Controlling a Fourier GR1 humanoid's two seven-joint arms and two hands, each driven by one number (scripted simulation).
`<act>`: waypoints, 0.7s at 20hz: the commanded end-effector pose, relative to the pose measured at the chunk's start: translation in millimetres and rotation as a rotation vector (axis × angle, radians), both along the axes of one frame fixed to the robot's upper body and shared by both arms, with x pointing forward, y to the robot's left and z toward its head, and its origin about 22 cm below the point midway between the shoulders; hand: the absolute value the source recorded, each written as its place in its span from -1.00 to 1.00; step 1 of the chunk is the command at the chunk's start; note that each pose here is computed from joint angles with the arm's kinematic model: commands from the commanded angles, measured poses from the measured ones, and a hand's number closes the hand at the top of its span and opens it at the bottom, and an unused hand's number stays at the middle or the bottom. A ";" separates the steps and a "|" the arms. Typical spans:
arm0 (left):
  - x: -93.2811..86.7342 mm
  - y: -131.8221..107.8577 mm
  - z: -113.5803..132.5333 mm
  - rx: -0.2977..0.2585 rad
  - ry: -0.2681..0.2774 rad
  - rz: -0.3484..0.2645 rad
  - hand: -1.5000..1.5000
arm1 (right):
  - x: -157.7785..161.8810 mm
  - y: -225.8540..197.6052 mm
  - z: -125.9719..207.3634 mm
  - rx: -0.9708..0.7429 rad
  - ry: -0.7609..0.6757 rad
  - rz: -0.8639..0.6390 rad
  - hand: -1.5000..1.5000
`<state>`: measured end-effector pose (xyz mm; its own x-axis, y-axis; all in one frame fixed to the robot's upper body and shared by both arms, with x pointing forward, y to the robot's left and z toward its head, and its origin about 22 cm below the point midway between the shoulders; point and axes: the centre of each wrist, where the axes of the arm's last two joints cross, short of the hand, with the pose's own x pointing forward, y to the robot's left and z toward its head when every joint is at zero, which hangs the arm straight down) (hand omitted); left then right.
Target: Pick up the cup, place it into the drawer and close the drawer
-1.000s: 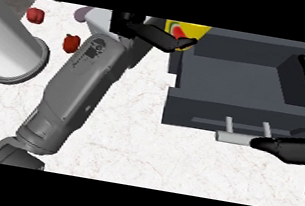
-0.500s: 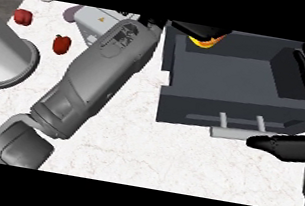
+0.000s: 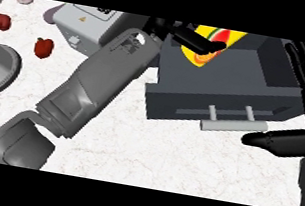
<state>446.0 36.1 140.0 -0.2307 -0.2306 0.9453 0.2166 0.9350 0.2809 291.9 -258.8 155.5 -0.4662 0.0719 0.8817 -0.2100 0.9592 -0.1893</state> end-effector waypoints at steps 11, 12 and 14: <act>-7.6 0.0 -13.6 -0.175 -0.012 -0.042 -1.00 | 11.3 38.7 6.4 0.012 0.010 0.344 1.00; -7.6 3.3 -17.1 -0.230 -0.011 -0.055 -1.00 | 7.2 46.8 4.8 0.001 -0.008 0.405 1.00; -8.2 -2.9 -4.4 -0.287 -0.036 -0.103 -1.00 | 7.7 61.7 4.2 -0.020 0.007 0.539 1.00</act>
<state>438.6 38.4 122.9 -0.2444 -0.0457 0.9686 0.2697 0.9563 0.1131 300.7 -216.7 161.7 -0.4639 -0.0962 0.8807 -0.5286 0.8278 -0.1880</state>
